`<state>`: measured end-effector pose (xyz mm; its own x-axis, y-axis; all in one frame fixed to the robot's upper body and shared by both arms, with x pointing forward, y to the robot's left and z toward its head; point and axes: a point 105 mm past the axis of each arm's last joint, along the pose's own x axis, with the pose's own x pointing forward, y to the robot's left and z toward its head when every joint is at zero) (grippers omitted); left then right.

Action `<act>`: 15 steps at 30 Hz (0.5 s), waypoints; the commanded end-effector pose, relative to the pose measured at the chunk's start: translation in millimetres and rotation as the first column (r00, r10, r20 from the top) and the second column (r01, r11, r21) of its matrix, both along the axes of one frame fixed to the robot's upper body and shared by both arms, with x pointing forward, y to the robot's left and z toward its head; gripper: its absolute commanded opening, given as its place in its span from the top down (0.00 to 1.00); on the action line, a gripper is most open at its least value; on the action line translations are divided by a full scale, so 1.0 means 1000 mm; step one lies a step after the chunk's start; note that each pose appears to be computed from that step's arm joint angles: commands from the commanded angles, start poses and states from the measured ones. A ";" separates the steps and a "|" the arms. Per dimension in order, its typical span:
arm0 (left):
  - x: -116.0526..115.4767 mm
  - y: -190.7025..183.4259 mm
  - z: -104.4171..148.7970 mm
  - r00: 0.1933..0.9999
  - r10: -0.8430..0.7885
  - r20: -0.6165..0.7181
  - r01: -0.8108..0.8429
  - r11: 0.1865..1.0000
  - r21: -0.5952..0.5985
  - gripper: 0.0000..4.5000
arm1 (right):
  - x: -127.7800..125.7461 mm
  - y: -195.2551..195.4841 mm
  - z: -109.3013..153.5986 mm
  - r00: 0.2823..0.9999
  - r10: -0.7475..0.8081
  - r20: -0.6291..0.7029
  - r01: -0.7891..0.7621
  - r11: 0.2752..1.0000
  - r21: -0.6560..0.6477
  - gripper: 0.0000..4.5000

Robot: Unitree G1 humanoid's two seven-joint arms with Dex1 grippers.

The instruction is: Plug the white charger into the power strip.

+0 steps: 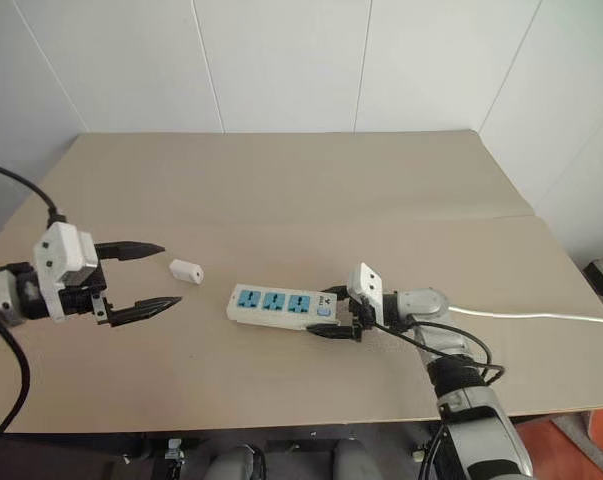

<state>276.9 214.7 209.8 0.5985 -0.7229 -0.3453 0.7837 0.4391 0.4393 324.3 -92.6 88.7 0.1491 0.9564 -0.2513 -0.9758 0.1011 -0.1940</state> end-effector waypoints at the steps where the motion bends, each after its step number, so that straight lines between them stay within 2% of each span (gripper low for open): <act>1: 0.023 0.005 0.008 0.998 0.058 -0.012 -0.057 0.994 0.096 0.00 | -0.002 0.012 0.002 0.995 0.050 0.089 -0.047 0.998 -0.033 0.24; 3: 0.036 0.002 0.013 0.996 0.074 -0.045 -0.066 0.985 0.162 0.00 | 0.001 0.016 -0.002 0.995 0.047 0.085 -0.044 0.998 -0.041 0.24; 4: 0.039 -0.003 0.017 0.996 0.053 -0.073 -0.039 0.984 0.173 0.00 | 0.002 0.017 -0.003 0.995 0.047 0.083 -0.044 0.998 -0.042 0.24; 8: 0.052 -0.011 0.024 0.990 -0.049 -0.129 0.093 0.928 0.360 0.00 | 0.006 0.020 -0.003 0.996 0.048 0.072 -0.045 0.998 -0.033 0.24; 10: 0.061 -0.007 0.025 0.979 -0.139 -0.146 0.195 0.840 0.506 0.00 | 0.006 0.025 -0.005 0.996 0.054 0.069 -0.051 0.998 -0.037 0.24; 13: 0.072 0.000 0.024 0.955 -0.201 -0.220 0.296 0.714 0.635 0.00 | 0.005 0.031 -0.006 0.996 0.062 0.059 -0.061 0.998 -0.033 0.24; 15: 0.080 0.011 0.017 0.940 -0.210 -0.269 0.341 0.584 0.737 0.00 | 0.002 0.034 -0.008 0.996 0.067 0.054 -0.065 0.997 -0.028 0.24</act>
